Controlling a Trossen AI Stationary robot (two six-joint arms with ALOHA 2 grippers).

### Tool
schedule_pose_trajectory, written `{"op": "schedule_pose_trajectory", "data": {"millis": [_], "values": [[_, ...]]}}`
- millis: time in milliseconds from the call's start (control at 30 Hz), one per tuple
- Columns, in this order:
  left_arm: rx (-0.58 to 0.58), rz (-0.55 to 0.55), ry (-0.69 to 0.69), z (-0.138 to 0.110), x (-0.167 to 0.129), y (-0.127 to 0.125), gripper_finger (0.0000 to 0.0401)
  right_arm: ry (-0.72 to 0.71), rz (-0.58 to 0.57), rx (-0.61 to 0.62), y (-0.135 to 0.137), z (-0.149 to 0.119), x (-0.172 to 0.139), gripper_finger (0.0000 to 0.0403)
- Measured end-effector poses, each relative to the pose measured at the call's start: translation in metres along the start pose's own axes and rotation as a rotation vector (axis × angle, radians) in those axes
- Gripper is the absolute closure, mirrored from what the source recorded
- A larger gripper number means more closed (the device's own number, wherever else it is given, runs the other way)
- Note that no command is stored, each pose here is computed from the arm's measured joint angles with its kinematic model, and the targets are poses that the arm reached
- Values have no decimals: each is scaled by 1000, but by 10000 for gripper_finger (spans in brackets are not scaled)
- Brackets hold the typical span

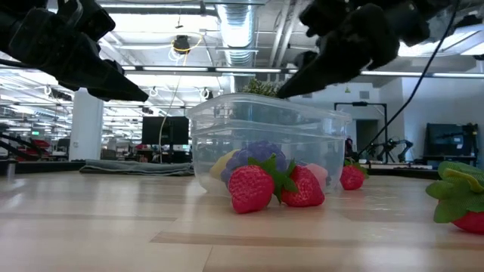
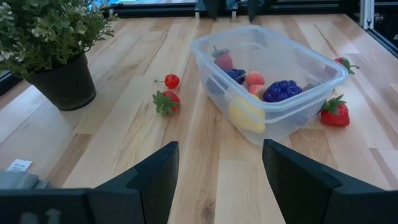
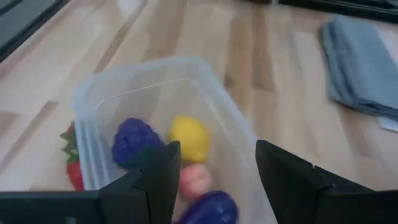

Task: Pick and placing Produce into tupperware
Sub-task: Put the cherry into the transparent

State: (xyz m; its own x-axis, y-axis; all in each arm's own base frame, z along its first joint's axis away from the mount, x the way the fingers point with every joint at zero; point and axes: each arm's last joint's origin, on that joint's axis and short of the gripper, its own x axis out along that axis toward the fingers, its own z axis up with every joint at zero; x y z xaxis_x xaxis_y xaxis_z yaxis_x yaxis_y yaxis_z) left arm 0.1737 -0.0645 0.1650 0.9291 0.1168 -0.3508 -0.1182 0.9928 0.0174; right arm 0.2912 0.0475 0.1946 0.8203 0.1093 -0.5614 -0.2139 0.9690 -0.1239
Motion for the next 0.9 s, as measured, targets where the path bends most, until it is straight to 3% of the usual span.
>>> {"op": "schedule_pose_trajectory", "data": {"millis": [233, 467, 733, 900], "values": [[1, 0, -1, 0, 0, 0, 177, 79, -28, 47, -13, -3, -33, 180], [9, 1, 7, -1, 0, 0, 177, 128, -88, 127, -27, -31, -55, 190], [27, 3, 14, -1, 0, 0, 177, 158, -180, 194, -48, -69, -51, 198], [29, 3, 17, -2, 0, 0, 177, 89, -157, 207, -60, -82, -42, 198]]}}
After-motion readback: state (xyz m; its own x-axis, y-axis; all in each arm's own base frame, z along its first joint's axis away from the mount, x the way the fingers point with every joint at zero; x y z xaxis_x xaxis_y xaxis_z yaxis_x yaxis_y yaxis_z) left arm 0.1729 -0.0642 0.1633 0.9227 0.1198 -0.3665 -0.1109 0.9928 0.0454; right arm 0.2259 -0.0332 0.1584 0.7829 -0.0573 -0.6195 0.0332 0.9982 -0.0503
